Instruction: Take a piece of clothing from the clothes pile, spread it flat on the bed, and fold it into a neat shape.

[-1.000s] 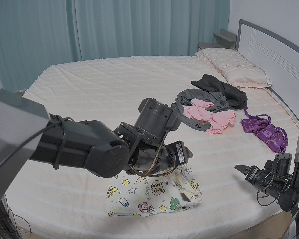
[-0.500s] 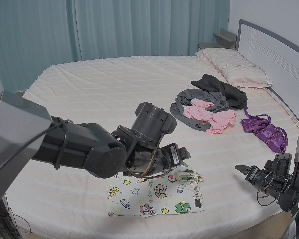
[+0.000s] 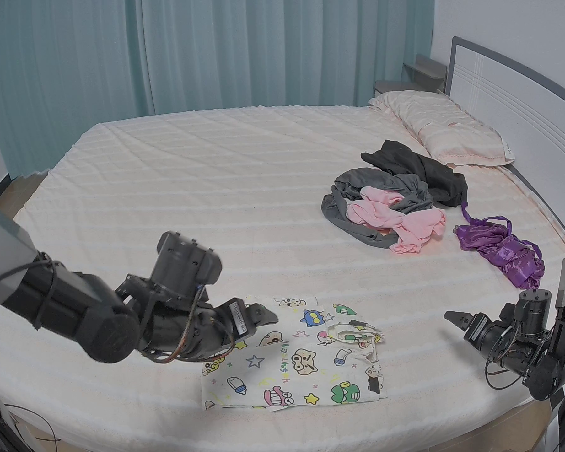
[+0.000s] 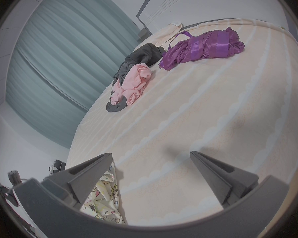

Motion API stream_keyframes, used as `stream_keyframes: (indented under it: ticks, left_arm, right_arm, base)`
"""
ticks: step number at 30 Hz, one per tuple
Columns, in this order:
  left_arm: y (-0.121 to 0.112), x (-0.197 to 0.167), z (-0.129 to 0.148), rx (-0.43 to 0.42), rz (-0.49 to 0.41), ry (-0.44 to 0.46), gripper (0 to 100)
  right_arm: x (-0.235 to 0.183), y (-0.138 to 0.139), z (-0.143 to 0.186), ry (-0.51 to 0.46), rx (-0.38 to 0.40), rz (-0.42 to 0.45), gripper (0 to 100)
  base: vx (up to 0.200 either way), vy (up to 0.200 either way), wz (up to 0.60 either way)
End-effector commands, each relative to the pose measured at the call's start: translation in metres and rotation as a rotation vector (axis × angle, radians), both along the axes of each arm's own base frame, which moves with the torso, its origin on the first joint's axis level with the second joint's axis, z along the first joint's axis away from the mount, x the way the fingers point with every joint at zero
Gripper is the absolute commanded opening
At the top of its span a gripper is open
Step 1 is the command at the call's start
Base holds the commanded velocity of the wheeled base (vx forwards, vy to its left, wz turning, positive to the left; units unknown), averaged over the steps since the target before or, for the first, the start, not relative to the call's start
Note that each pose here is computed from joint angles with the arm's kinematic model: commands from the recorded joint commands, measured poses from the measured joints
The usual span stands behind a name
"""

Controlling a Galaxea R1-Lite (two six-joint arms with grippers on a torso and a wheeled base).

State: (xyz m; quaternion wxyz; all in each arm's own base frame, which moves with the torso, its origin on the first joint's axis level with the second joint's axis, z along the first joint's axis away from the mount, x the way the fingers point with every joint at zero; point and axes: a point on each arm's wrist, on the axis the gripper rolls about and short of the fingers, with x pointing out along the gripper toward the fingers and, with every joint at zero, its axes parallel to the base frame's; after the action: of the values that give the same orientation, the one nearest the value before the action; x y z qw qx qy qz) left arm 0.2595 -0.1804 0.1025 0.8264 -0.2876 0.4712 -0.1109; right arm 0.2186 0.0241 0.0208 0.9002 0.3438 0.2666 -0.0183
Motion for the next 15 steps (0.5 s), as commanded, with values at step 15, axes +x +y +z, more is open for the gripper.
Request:
stream_keyframes:
  ticks: [15]
  left_arm:
    - [0.059,-0.05,-0.033,-0.119,0.116,0.094,100]
  right_arm:
    - [-0.007,0.019,-0.001,0.021,0.021,-0.024,100]
  base:
    - [-0.053,0.0,0.0]
